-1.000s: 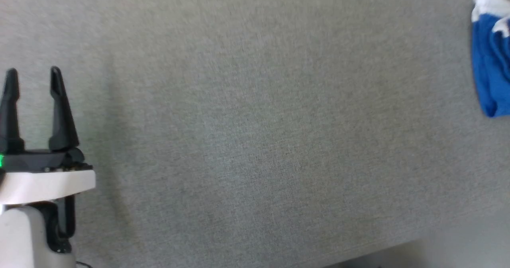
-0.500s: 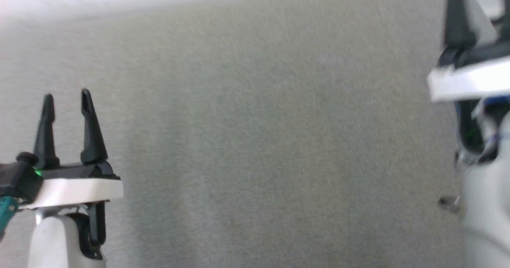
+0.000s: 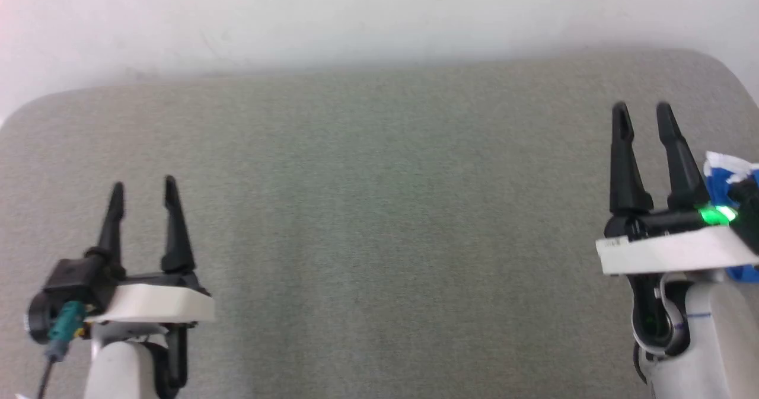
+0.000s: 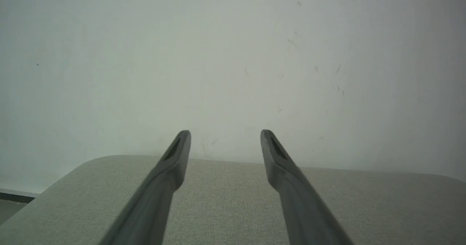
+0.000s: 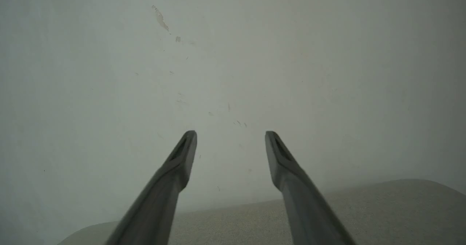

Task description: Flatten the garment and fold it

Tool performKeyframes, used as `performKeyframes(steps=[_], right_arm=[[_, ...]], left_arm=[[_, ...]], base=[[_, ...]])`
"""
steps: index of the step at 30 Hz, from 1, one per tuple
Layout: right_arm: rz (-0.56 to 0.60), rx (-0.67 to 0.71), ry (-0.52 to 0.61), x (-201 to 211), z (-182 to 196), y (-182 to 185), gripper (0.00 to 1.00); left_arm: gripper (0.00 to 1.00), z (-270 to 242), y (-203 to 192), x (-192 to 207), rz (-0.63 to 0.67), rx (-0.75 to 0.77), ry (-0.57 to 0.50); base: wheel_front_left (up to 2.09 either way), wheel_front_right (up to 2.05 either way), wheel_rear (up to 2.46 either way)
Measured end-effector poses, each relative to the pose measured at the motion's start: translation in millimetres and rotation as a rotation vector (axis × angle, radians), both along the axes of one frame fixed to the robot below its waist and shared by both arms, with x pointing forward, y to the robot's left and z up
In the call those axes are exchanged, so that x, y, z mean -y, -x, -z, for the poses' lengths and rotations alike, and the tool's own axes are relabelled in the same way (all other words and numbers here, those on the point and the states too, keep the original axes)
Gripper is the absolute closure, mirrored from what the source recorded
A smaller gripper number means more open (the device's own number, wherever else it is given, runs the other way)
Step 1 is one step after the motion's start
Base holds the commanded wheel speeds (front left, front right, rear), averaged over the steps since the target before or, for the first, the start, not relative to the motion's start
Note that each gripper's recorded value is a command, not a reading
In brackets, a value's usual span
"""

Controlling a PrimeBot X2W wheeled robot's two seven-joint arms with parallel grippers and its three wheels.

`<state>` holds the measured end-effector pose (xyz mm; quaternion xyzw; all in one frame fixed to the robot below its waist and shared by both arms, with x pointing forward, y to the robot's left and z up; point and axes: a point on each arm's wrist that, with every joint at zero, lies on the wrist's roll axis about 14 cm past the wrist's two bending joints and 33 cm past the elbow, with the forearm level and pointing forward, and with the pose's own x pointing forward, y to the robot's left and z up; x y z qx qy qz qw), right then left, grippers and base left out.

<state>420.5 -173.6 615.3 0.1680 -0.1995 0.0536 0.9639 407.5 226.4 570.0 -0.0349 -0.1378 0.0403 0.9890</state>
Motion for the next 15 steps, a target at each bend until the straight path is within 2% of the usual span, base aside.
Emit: performKeyframes(steps=[15], right_arm=[[-0.042,-0.168,0.104,-20.3,60.5,29.9,0.0]], left_arm=[[0.0,34.4,21.1,8.4,-0.001,-0.117,0.0]], base=[[0.0,0.0,0.0]])
